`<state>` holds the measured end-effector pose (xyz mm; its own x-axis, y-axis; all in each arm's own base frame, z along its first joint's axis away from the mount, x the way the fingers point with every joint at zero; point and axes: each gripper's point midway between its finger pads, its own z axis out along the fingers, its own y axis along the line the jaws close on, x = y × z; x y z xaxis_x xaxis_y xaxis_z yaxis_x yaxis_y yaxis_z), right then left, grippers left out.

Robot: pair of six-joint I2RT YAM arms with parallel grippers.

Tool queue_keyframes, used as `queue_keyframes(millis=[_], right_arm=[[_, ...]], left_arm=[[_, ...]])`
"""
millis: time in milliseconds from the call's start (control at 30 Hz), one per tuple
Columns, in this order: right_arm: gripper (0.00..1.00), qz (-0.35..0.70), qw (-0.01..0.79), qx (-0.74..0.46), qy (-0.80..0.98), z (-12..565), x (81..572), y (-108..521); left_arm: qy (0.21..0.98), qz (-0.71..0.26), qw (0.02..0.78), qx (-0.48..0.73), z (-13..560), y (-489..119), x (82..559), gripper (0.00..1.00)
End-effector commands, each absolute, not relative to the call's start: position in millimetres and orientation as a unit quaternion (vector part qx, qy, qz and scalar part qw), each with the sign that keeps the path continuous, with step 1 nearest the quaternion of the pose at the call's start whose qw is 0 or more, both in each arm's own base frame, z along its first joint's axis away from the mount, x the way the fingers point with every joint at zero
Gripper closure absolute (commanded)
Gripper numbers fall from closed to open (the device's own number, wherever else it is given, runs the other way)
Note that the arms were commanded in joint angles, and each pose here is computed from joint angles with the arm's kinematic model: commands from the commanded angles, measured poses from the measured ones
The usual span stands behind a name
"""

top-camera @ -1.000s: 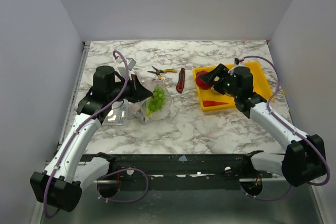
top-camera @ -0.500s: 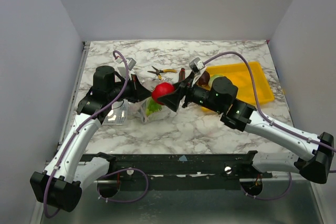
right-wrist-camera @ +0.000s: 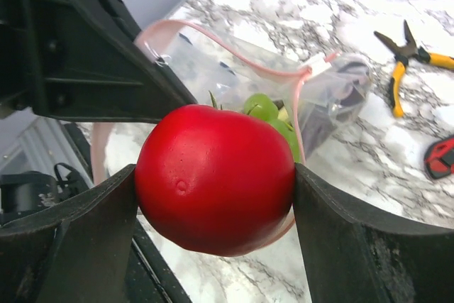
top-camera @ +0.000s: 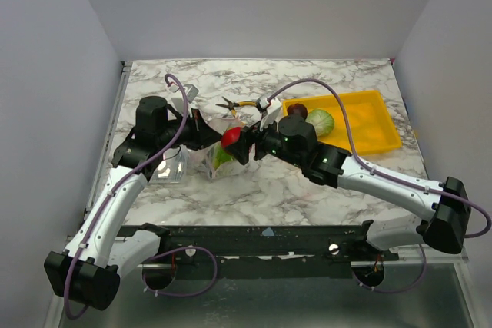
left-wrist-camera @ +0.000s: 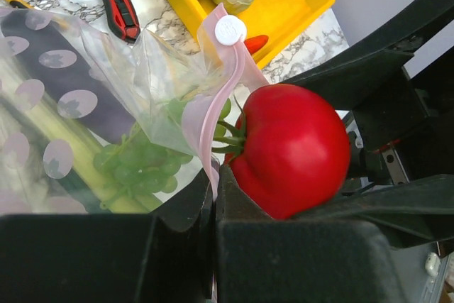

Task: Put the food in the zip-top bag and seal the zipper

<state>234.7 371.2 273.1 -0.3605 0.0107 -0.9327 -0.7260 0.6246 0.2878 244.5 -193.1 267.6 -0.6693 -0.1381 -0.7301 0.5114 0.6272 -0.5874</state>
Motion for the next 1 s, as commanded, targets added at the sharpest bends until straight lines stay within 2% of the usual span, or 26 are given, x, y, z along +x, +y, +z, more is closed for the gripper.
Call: queue_keyframes(millis=[0,133,567,833,967], right_arm=[[0.3,0.325,0.514,-0.221,0.762,274.5,245.2,367.3],[0.21,0.319,0.495,-0.216,0.779,271.9,246.3,372.2],[0.04,0.351,0.486,-0.2,0.775,300.8,236.4,370.0],[0.04,0.309,0.491,-0.148,0.801,301.4,252.1,353.4],[0.26,0.309,0.475,-0.134,0.813,294.5,250.7,339.9]], left_arm=[[0.799,-0.422,0.41,0.125,278.4,-193.8,245.9,1.0],[0.799,-0.422,0.41,0.126,278.6,-193.8,245.7,1.0],[0.798,-0.424,0.41,0.127,279.4,-194.1,244.9,1.0],[0.798,-0.422,0.411,0.126,279.5,-193.4,244.8,1.0],[0.797,-0.424,0.41,0.128,279.9,-194.0,244.3,1.0]])
